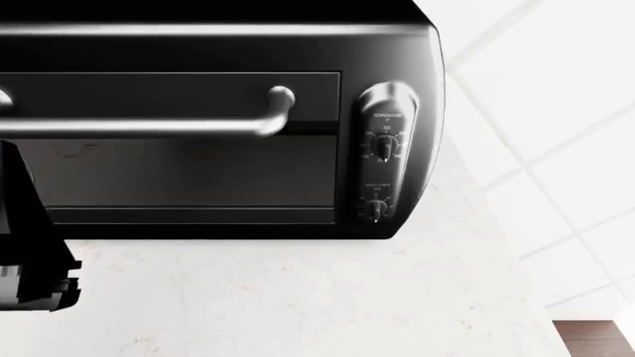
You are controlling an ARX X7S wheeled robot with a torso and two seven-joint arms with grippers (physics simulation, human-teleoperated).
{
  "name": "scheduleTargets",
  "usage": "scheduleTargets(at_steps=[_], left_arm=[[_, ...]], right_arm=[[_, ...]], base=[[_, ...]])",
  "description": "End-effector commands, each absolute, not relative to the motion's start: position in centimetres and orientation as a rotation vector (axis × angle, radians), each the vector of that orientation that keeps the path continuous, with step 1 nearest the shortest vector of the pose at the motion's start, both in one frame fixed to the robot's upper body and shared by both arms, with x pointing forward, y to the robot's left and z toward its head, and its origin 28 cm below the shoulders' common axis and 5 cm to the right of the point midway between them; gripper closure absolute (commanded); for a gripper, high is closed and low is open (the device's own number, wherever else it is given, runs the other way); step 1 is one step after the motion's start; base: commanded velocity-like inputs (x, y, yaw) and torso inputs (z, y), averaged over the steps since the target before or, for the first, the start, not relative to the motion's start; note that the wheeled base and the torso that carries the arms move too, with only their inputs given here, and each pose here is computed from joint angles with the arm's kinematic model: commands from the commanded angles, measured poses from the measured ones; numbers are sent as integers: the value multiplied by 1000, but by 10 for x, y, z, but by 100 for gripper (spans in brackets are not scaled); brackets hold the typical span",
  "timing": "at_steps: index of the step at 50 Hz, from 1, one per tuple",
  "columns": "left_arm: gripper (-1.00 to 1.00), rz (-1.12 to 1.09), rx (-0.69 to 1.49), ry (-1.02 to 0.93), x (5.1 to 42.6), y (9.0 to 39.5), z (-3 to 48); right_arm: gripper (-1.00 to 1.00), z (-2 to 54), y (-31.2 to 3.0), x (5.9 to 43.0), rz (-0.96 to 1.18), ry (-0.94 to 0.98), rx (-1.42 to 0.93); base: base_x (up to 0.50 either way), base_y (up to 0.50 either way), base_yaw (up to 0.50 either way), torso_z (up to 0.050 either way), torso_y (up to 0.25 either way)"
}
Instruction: Pick the cans from the counter and place them in their designated side in the cabinet.
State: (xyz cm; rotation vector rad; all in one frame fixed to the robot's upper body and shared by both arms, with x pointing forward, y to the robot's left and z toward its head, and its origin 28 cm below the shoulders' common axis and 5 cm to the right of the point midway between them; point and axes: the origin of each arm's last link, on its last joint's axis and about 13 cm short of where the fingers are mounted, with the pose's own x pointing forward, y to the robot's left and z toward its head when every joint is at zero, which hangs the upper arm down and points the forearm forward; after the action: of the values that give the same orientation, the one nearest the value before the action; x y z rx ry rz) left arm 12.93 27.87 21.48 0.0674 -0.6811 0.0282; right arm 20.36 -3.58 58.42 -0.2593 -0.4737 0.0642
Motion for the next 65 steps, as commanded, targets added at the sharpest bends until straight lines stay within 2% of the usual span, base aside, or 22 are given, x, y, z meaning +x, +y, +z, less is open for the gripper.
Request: scheduleTargets(at_steps=[1,15,25,44,53,65], left_arm=[[100,19,57,-693,127,278,217],[100,16,56,-692,128,277,216],[100,19,54,-689,129,278,214],[100,11,57,-687,129,276,215],[100,9,48,-684,131,277,214],[100,12,42,-680,130,279,210]], right_arm=[[-100,581,-36,181,79,-514,-265],[-100,570,-28,153,133,-577,-278],[-100,540,-23,122,228,-620,-269],[-100,425,-31,128,347,-510,-144],[-100,398,-25,115,396,-499,-123],[-100,360,-28,115,374,-501,-83]], base=[[0,0,0,0,0],[0,0,0,0,0],[0,0,0,0,0],[0,0,0,0,0],[0,0,0,0,0],[0,0,0,0,0]])
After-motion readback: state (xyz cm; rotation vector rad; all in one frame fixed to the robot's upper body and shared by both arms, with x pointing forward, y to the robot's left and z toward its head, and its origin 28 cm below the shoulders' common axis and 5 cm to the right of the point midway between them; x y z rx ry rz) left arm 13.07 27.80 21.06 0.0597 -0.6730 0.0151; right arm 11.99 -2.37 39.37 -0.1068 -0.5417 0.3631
